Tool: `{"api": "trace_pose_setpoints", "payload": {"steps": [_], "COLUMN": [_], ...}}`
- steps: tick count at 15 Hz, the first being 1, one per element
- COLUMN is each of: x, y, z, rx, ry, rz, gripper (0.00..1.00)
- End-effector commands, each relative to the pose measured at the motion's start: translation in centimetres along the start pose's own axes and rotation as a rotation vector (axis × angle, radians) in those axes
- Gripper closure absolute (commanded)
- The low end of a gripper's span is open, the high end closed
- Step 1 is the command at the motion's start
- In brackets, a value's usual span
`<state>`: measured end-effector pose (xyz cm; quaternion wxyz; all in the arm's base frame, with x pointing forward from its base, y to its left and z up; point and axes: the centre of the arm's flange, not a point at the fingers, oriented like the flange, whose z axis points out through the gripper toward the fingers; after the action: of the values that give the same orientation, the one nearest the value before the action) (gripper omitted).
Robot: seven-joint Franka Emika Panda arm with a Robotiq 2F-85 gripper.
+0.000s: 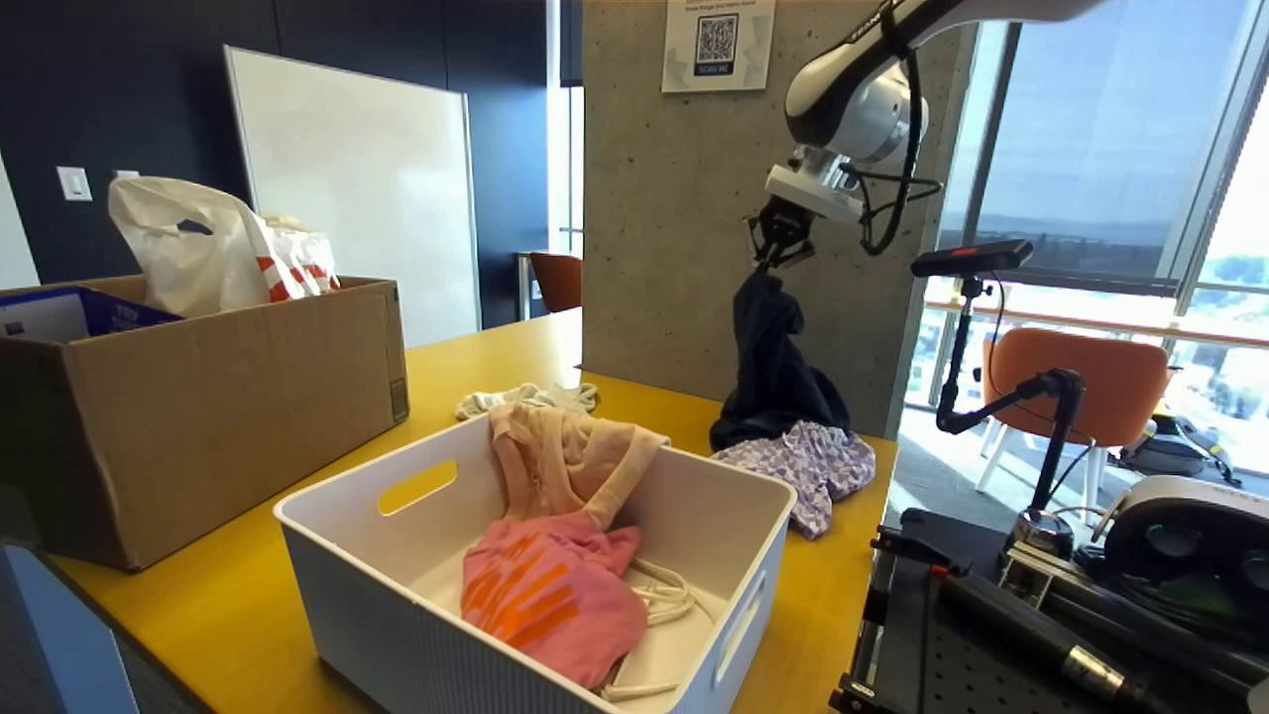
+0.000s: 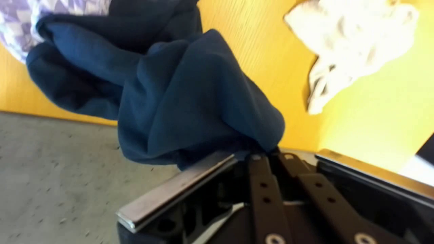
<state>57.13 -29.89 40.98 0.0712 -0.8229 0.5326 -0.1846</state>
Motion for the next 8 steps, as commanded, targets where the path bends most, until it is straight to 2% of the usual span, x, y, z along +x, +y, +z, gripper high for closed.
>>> {"api": "trace_pose_setpoints", "payload": {"steps": [1, 3, 4, 6, 8], "x": [-6.1, -7.1, -6.7, -6.2, -6.1], "y": [-0.6, 1.2, 2.6, 5.2, 7.0], "z": [0.0, 2.1, 3.4, 5.4, 6.1], "rx": [-0.03, -0.071, -0.079, -0.11, -0.138], "ry": [-0.154, -0.257, -0.313, -0.421, -0.489], "rz": [-0.134, -0.195, -0.223, -0.277, -0.327], "gripper": [0.99, 0.99, 0.79, 0.64, 0.51]}}
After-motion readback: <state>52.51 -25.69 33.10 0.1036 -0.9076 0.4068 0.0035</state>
